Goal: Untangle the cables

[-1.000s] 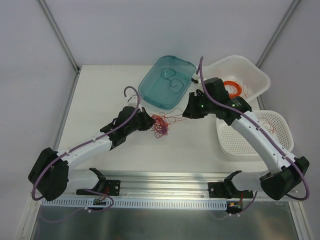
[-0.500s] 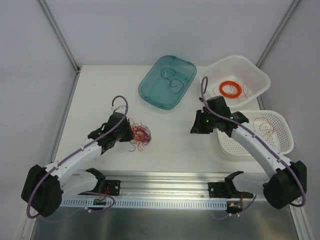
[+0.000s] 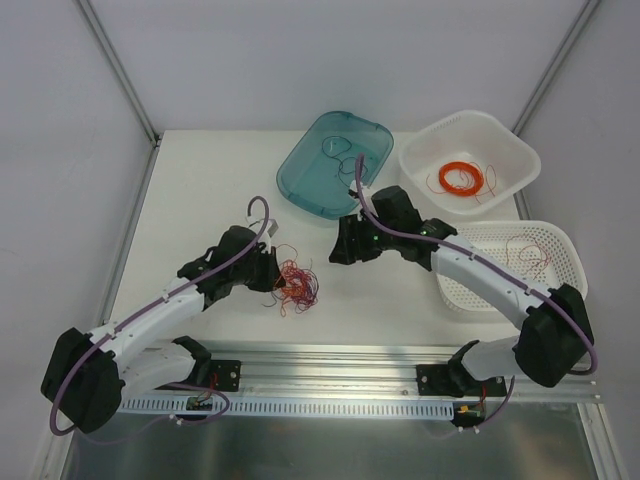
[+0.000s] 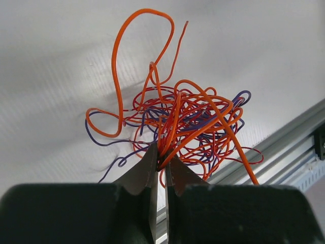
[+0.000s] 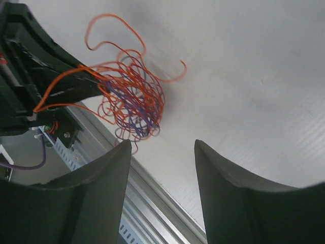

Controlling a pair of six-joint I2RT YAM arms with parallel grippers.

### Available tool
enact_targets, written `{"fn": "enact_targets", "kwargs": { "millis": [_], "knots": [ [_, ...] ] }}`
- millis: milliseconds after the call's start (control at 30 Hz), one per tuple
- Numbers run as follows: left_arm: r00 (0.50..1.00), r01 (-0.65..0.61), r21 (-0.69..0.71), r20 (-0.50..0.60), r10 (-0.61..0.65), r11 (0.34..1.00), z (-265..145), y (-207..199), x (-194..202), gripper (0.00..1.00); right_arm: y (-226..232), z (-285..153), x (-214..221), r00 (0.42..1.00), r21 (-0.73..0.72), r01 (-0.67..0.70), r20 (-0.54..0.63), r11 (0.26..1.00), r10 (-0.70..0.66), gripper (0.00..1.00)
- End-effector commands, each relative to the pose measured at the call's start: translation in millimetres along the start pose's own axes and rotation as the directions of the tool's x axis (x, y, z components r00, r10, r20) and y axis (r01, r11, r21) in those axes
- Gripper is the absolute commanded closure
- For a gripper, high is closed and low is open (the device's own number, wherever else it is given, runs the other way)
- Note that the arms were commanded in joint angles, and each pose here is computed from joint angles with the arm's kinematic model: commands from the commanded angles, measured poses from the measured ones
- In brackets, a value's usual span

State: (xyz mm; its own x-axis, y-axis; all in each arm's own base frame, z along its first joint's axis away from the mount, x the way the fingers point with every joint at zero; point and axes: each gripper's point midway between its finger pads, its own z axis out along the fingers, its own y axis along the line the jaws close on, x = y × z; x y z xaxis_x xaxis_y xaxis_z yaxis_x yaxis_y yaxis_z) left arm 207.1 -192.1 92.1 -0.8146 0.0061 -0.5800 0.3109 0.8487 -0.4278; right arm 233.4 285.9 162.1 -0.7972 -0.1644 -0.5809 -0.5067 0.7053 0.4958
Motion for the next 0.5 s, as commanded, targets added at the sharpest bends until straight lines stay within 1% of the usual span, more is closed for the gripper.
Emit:
{"fn": "enact_targets", "kwargs": {
  "millis": [0,67,167,333,467],
  "knots": [
    [0.997,-0.073,0.123,0.028,0.070,0.990,-5,-30,-17,1.00,45,7,-36,0.986,-0.160,0.146,0.108,0.976,-0.130,0.43],
    [0.997,-0.080,0.146,0.020,0.078,0.986,-5,-35,-16,1.00,52,14,-35,0.982,-0.199,0.177,0.100,0.964,-0.159,0.43],
    [0.995,-0.101,0.193,0.009,0.101,0.976,-6,-45,-16,1.00,67,19,-41,0.973,-0.261,0.221,0.128,0.940,-0.194,0.43],
    [0.992,-0.125,0.244,-0.002,0.129,0.962,-8,-55,-14,1.00,75,33,-41,0.965,-0.309,0.260,0.106,0.915,-0.239,0.43],
    [0.990,-0.130,0.265,-0.013,0.138,0.955,-8,-58,-12,1.00,85,35,-32,0.950,-0.379,0.309,0.093,0.872,-0.297,0.42]
  ]
}}
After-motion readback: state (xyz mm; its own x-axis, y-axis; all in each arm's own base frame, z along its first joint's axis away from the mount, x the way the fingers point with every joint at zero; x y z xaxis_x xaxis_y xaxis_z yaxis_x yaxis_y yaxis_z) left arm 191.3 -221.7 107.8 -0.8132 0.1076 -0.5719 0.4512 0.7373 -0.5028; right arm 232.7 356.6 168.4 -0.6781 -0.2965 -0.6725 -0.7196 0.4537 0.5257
